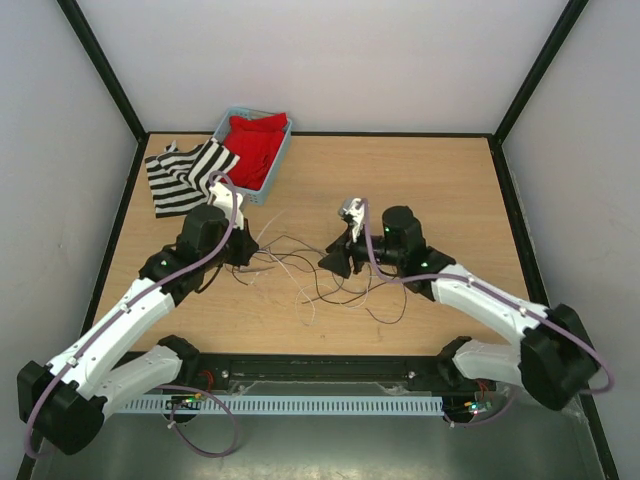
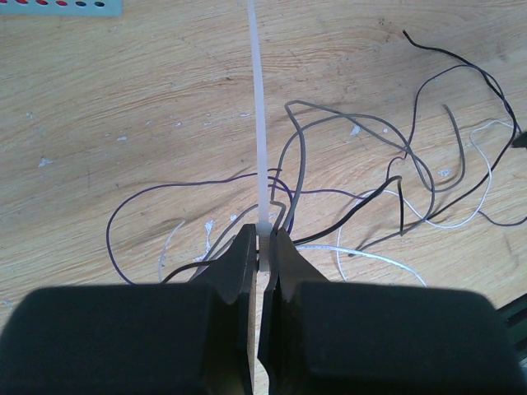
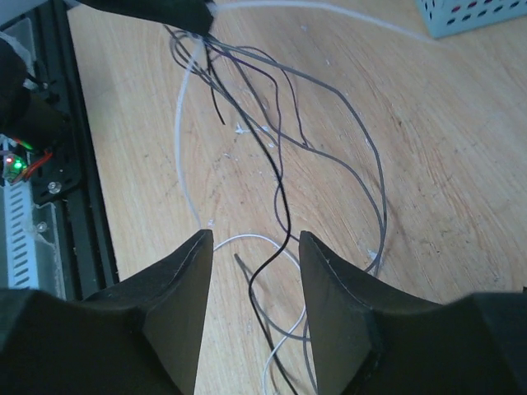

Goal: Zip-tie the wires
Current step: Adjust the cable at the center of the board.

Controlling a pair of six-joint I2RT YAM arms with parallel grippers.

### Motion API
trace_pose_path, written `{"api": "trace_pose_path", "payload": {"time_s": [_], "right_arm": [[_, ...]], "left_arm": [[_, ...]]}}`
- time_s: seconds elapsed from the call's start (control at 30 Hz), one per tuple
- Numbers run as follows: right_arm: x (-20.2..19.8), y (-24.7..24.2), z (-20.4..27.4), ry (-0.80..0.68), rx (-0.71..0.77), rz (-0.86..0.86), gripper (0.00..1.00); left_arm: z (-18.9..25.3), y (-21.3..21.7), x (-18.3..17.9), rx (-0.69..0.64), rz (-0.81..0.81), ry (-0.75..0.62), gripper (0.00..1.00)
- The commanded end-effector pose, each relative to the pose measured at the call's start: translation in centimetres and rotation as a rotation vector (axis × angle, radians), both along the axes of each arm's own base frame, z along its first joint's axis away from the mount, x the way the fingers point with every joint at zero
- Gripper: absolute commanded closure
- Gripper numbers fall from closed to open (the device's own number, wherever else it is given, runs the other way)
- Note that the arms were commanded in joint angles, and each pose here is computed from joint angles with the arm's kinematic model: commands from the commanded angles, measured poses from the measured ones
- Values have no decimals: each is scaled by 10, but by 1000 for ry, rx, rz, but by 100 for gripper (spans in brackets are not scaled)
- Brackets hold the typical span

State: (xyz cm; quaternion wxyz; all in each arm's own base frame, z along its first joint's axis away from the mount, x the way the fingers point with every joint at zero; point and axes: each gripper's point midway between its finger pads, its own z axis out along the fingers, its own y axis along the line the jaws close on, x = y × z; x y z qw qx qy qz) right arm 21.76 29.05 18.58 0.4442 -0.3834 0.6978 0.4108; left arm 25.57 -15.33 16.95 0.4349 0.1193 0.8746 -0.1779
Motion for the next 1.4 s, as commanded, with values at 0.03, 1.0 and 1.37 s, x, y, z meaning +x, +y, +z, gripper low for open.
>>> {"api": "trace_pose_path", "payload": {"time_s": [0.03,1.0,1.37], "right_arm": [[29,23,8,-44,27,5,45],[21,77,-89,202,-211,175,44],[20,76,-117,222,-299,170,48]], "left_arm": [[22,0,3,-26,-6,-65,100],[18,-4,-1,-55,-13,-44,100],[19,-3,-1,-55,-12,-43,100]]}}
